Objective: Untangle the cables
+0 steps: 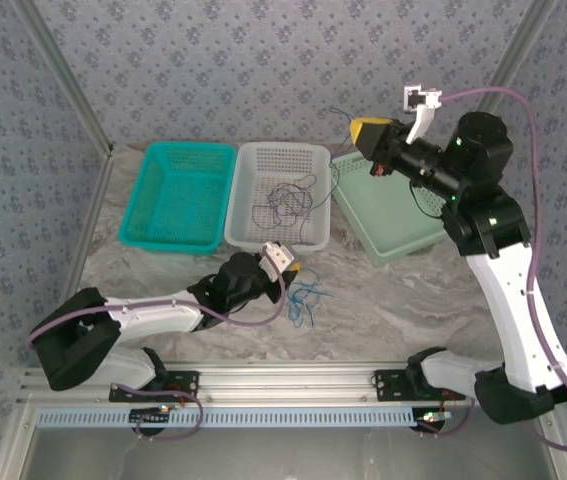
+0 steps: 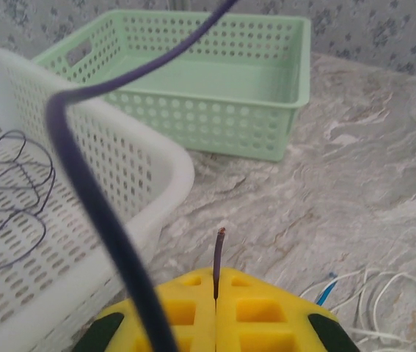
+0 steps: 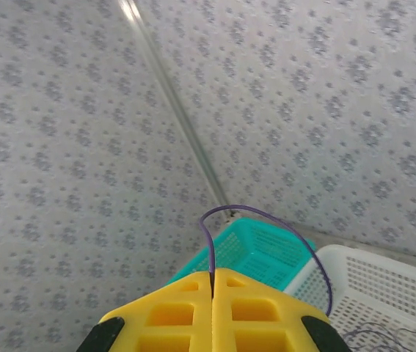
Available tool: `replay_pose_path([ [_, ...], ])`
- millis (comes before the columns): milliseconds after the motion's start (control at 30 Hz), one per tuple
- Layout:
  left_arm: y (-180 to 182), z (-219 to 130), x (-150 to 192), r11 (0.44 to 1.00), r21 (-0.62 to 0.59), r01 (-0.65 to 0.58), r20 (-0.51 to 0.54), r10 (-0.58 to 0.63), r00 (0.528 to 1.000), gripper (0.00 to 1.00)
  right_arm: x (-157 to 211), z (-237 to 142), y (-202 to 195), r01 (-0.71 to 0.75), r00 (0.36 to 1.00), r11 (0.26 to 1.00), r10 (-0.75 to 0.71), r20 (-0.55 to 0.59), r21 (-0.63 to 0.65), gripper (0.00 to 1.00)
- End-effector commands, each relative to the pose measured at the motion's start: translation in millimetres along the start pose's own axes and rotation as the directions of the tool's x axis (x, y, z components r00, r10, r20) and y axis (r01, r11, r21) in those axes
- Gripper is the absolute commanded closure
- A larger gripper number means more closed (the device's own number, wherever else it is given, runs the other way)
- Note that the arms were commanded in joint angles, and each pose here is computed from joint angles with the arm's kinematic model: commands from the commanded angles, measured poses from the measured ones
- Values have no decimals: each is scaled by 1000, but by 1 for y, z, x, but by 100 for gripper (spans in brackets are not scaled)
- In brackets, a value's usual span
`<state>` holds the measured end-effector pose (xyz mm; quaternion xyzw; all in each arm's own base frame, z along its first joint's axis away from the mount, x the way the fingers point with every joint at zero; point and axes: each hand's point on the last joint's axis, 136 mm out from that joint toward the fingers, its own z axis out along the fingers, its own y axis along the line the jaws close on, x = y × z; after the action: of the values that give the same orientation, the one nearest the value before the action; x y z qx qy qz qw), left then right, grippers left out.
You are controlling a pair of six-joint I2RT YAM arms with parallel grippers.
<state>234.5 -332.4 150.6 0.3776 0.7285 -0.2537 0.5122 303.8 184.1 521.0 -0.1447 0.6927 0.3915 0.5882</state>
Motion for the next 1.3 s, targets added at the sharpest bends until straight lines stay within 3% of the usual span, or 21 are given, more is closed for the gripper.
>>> replay_pose_path([
  [0,14,-7,8,998,-65,-7,-65,3,998,100,-17,7,-25,16,999,999,-18,44,48,100],
  [167,45,-19,15,983,-177,40,-65,-52,997,100,-17,35,-76,-70,997,995,68,26,75,100],
  [367,76,-18,-30,972,-232,26,-24,-32,999,100,37,105,-114,-158,980,986,163,-114,49,100],
  [467,91,-7,-40,973,-229,2,-83,-22,996,100,67,135,-140,-207,960,976,217,-177,73,100],
  [733,137,20,-5,956,-286,64,-310,-155,938,95,151,202,-199,-300,874,938,344,-344,175,100],
  [900,146,29,13,948,-307,84,-426,-216,879,92,195,220,-218,-282,824,920,378,-422,274,100],
  [967,146,28,16,943,-320,91,-441,-234,866,85,209,220,-225,-289,801,907,405,-441,308,100],
  [1033,150,23,15,931,-353,97,-428,-253,868,56,221,216,-229,-278,785,900,414,-460,335,81],
  [1067,150,20,14,928,-360,96,-422,-254,870,47,224,214,-229,-271,781,899,414,-468,343,74],
  [1133,152,12,5,917,-387,98,-394,-261,881,18,225,211,-226,-253,777,904,402,-484,345,42],
  [1200,153,4,-6,910,-403,97,-365,-257,895,3,221,204,-224,-230,775,907,391,-497,354,26],
  [1267,151,-4,-17,904,-418,86,-339,-243,909,1,209,198,-220,-207,792,913,367,-487,351,14],
])
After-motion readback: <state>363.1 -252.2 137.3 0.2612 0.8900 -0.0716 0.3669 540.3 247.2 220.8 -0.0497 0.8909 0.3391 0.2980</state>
